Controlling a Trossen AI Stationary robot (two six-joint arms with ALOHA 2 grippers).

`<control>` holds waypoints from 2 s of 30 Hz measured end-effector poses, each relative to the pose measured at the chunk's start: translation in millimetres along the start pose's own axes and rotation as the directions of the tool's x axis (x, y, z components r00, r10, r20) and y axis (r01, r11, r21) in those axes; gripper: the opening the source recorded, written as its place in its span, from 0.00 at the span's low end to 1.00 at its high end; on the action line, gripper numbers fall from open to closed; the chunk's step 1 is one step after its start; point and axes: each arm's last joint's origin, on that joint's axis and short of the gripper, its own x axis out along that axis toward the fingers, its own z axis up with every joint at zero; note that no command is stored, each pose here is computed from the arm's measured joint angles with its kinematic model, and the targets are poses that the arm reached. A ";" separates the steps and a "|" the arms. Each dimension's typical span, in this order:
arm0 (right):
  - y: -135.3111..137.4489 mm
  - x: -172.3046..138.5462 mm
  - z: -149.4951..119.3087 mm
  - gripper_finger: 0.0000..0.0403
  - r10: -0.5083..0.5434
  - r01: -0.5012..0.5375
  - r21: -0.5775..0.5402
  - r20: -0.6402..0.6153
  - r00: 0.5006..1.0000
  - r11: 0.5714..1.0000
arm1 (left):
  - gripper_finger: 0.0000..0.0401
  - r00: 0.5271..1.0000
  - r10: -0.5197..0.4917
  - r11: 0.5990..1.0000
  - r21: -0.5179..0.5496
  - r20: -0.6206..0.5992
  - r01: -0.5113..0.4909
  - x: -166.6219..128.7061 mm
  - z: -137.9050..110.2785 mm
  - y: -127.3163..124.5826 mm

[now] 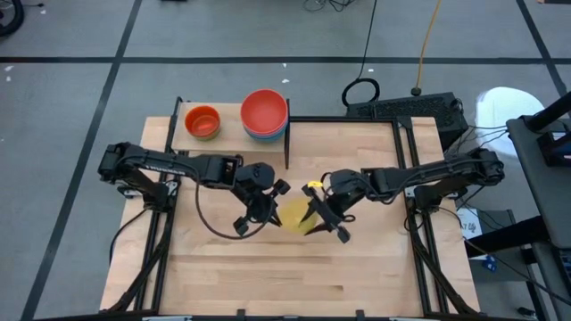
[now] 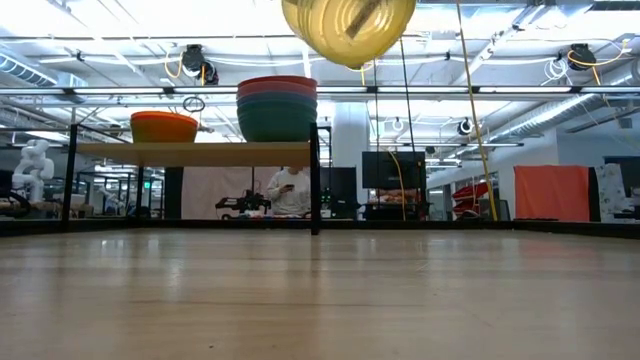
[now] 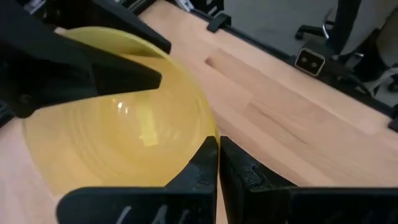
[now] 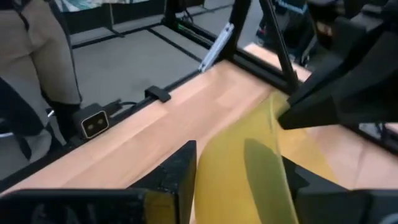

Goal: Place and stack bowls onto a shelf
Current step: Stack the yellow bowl on top of the orange bowl on the shelf

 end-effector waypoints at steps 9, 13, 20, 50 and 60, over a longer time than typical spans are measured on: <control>-3.1 -12.2 9.4 0.31 -0.032 0.035 -0.049 0.065 0.997 0.998 | 0.00 1.000 -0.007 0.998 -0.066 0.007 0.007 -1.5 1.3 -0.8; -3.2 -14.0 10.7 0.31 -0.038 0.042 -0.050 0.072 0.997 0.998 | 0.00 1.000 -0.005 0.998 -0.059 0.013 0.006 -1.3 1.8 -0.6; -4.2 -14.2 13.5 0.36 -0.050 0.055 -0.057 0.098 0.994 0.997 | 0.00 0.999 -0.015 0.999 -0.041 0.051 0.017 -0.2 4.1 0.2; -5.9 -14.0 20.8 0.51 -0.092 0.107 -0.091 0.154 0.984 0.990 | 0.00 0.994 -0.082 0.986 -0.142 0.072 0.091 1.3 3.1 -2.7; -8.0 -16.8 26.8 0.51 -0.120 0.141 -0.101 0.190 0.974 0.985 | 0.00 0.985 -0.169 0.958 -0.234 0.015 0.168 2.9 -1.9 -14.6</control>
